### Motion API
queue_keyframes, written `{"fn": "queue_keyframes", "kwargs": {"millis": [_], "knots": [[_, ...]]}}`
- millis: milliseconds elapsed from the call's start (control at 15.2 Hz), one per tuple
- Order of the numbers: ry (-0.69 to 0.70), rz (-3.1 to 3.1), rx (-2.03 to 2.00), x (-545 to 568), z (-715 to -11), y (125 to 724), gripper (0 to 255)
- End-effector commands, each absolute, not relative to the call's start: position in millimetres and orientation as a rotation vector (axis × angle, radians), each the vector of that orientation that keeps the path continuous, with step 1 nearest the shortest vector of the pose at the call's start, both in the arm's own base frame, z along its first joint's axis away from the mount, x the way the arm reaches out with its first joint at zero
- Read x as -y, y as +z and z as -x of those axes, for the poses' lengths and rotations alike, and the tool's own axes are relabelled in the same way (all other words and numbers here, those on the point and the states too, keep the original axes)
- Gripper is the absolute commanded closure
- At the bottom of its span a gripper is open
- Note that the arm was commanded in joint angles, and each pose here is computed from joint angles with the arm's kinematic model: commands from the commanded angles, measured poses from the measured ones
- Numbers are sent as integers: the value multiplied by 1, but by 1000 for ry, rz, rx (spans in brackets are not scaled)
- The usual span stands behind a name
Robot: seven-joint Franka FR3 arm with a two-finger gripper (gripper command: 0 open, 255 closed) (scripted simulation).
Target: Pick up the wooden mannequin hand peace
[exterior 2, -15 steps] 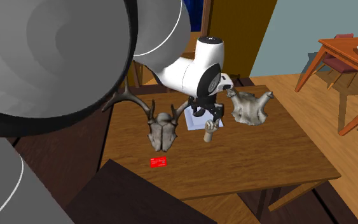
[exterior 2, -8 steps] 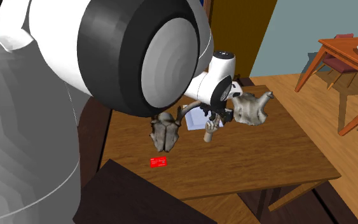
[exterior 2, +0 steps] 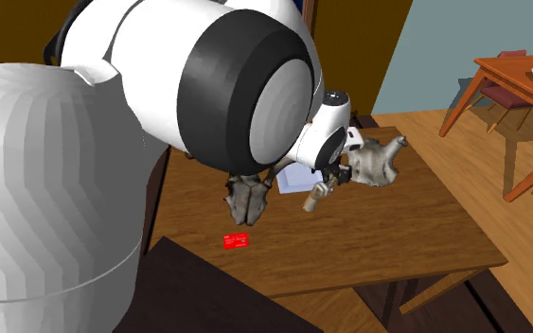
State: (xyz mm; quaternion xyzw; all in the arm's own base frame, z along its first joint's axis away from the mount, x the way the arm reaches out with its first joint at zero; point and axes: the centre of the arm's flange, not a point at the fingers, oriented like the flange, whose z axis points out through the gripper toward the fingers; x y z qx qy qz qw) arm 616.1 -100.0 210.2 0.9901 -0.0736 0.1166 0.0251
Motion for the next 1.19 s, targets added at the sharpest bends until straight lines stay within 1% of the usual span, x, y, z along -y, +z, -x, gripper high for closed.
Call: {"fn": "queue_keyframes", "kwargs": {"millis": [0, 66, 132, 462, 594, 660, 1122], "knots": [[137, -3100, 193, 78, -602, 180, 0], [137, -3101, 194, 81, -605, 183, 255], [136, -3097, 193, 69, -604, 175, 255], [133, -3098, 190, 68, -620, 197, 255], [136, -3096, 189, 65, -615, 195, 255], [137, -3100, 193, 78, -602, 180, 255], [137, -3100, 193, 78, -602, 217, 255]]}}
